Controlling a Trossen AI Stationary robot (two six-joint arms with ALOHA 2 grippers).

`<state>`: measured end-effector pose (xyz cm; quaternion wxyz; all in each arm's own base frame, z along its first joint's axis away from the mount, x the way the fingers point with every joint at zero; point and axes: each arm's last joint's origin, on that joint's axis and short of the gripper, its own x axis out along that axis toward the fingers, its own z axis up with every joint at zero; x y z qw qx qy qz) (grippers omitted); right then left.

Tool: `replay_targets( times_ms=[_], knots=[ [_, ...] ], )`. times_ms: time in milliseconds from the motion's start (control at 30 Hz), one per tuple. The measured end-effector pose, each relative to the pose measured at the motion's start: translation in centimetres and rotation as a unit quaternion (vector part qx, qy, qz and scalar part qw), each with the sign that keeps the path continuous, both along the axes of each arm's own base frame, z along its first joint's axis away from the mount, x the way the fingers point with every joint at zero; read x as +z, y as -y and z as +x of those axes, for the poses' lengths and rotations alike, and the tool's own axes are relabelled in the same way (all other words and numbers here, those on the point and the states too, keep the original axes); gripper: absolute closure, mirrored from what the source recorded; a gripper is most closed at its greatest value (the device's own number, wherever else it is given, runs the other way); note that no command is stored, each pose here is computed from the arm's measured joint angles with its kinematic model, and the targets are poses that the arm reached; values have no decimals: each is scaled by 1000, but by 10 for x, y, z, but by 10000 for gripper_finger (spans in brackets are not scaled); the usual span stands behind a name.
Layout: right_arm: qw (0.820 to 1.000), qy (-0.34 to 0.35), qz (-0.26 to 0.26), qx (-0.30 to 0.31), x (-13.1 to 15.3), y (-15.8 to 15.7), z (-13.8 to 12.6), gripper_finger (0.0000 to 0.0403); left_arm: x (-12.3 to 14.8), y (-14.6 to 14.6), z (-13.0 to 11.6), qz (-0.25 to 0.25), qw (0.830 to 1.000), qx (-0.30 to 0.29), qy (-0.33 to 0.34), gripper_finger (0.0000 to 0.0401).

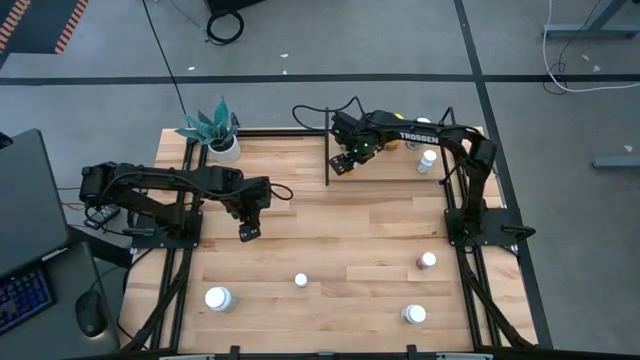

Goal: Pick and place medicine bottles onto shelf by color
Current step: Put the orange pill bottle on the shelf

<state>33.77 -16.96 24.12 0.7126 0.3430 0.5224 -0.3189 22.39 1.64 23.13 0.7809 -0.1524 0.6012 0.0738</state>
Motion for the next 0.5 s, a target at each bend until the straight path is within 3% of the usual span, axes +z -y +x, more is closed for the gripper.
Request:
replay_targets(
  times_ms=[500],
  knots=[
    [1000, 17, -12, 3, 1, 2, 3, 153, 0, 0, 0, 0, 1000, -1, 0, 173]
  ],
)
